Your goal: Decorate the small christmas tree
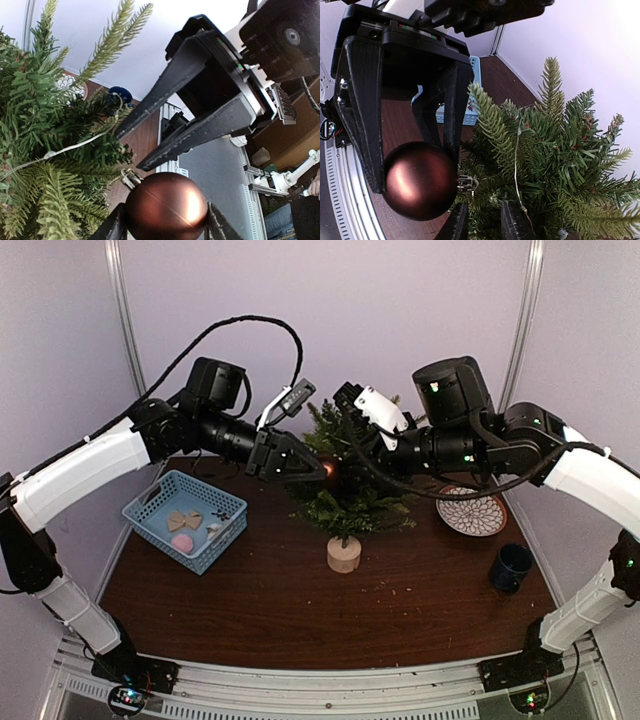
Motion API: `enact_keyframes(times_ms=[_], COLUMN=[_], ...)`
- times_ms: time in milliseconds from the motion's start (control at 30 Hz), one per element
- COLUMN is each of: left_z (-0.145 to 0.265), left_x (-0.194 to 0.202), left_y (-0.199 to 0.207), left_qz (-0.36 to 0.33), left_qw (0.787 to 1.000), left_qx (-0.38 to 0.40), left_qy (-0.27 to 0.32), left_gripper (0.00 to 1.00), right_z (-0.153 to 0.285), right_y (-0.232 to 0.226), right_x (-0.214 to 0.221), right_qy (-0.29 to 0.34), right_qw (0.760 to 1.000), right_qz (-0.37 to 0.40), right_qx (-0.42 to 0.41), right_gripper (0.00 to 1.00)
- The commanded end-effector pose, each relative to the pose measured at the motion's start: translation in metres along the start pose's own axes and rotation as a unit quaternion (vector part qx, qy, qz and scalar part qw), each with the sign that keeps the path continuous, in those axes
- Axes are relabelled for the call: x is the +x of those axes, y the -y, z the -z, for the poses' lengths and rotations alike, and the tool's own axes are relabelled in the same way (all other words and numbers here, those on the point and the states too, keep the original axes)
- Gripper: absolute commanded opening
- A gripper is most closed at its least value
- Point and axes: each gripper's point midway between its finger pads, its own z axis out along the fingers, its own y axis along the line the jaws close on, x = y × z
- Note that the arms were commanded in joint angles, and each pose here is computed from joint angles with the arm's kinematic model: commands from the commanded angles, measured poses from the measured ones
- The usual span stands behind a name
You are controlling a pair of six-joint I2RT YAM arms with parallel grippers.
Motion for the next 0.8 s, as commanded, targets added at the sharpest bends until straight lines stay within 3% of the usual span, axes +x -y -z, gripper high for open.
enact_keyframes(times_ms=[0, 767], left_z=[0.006, 0.001], left_x=[-0.014, -0.019], left_y=[0.014, -0.005], left_qz=[-0.024, -0.02], left_qw=[0.999, 0.999], left_qx=[0.028, 0.007], left_qy=[0.023, 0.026], left_gripper=[0.19, 0.18], right_z=[0.016, 0.011], right_y=[0.009, 0.009], right_x=[-0.009, -0.006], right_qy=[0.018, 0.011], right_qw=[1.0, 1.0], right_qz=[-0.004, 0.0], right_qx=[0.014, 0.016], right_gripper=[0.3, 0.36])
